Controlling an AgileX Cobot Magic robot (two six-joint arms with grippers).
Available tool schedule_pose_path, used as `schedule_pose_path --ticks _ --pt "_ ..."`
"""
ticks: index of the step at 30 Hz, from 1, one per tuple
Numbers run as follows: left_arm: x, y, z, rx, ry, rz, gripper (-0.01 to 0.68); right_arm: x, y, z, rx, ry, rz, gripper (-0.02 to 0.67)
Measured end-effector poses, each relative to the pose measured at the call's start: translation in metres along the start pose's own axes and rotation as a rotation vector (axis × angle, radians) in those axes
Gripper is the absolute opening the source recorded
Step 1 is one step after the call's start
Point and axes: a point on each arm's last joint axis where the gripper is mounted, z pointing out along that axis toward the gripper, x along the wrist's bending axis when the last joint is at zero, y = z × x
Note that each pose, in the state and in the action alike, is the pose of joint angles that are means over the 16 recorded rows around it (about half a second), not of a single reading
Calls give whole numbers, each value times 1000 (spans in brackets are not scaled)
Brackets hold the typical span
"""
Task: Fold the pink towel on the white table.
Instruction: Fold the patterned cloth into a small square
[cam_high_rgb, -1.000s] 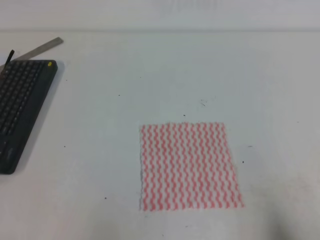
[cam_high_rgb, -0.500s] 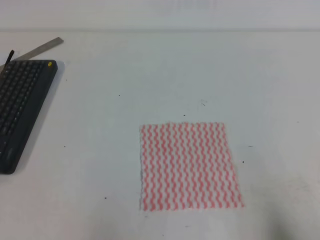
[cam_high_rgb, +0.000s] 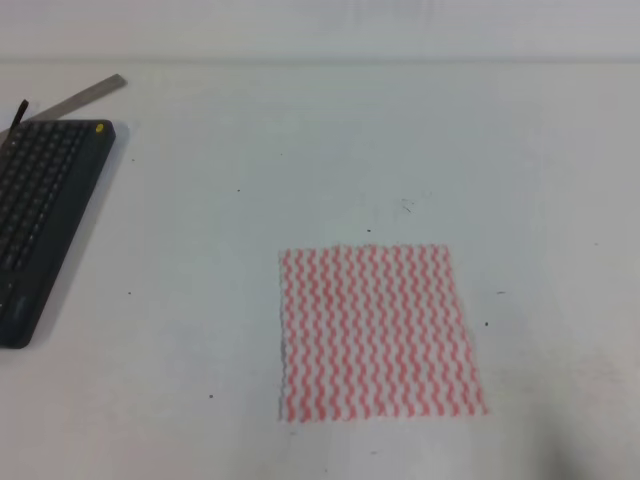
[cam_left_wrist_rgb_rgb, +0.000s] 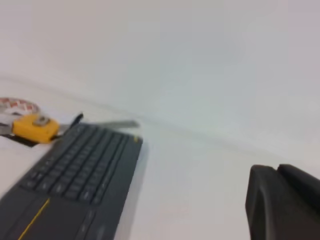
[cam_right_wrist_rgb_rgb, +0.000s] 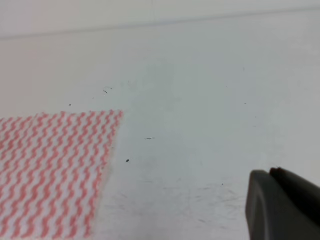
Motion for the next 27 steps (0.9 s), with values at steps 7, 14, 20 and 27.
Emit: schedule_pose_path --ticks 7,14,20,27 --pt "2 7 0 -77 21 -175 1 0 1 0 -9 2 10 -19" --pt "0 4 0 -40 1 -225 1 2 12 -1 -122 28 135 -19" --pt "-2 1 1 5 -20 -250 1 0 24 -3 -259 43 314 -19" --pt "-7 4 2 52 -41 -278 1 -3 33 -6 -343 51 487 -19"
